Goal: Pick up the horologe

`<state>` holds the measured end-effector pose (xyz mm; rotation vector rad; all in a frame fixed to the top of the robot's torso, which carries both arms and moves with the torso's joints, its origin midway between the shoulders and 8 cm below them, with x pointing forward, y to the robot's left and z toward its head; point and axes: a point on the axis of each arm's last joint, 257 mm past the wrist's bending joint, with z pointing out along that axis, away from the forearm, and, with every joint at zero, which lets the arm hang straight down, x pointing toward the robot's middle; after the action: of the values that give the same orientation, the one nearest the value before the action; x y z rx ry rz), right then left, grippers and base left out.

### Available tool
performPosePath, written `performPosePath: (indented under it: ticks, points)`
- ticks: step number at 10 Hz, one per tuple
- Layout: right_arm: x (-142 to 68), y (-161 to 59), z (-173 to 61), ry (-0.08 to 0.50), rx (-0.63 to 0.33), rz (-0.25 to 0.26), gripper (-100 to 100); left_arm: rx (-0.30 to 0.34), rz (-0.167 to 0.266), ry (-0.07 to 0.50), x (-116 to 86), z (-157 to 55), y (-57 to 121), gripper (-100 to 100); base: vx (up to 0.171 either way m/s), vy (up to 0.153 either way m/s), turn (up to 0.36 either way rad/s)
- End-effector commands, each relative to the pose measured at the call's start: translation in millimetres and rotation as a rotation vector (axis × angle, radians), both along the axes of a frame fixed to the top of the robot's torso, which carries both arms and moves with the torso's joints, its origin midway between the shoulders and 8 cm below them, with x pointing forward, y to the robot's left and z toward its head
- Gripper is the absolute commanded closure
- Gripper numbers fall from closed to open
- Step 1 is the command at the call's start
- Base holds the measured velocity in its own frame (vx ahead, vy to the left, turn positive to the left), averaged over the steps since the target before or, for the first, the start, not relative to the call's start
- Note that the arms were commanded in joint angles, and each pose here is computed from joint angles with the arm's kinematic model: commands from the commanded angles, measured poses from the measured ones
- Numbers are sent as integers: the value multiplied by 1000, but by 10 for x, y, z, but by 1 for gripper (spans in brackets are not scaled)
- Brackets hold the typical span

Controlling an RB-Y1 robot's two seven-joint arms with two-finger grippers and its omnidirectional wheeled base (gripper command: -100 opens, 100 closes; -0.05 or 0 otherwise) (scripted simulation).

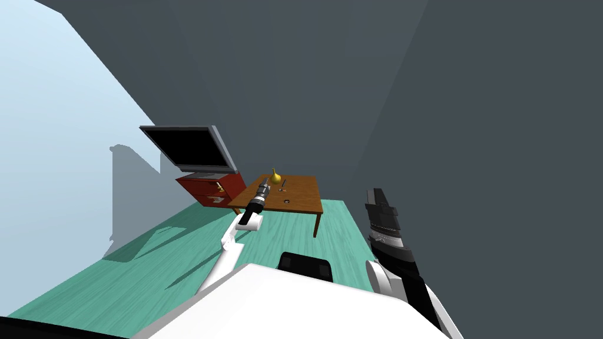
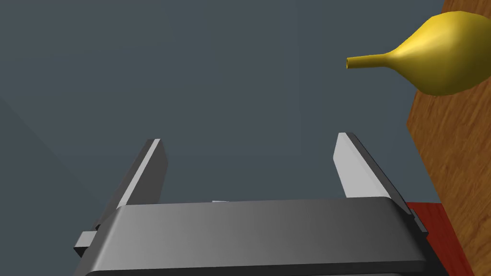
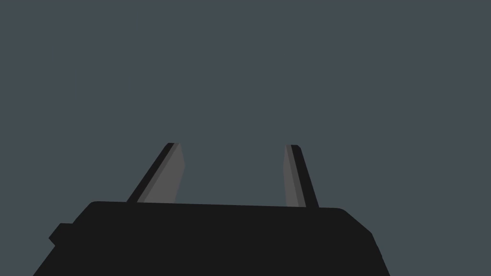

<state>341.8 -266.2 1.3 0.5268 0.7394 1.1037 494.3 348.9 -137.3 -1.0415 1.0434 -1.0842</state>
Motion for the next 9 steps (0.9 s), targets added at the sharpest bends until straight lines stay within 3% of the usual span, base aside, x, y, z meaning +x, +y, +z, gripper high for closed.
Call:
performPosePath:
  ticks: [1,9]
  points:
    - [0,0,0,0,0,0,0,-15,18,51,131,-138,106,-100,28,-43,15]
    - [0,0,0,0,0,0,0,-97,103,313,446,-1019,498,-100,33,-43,10]
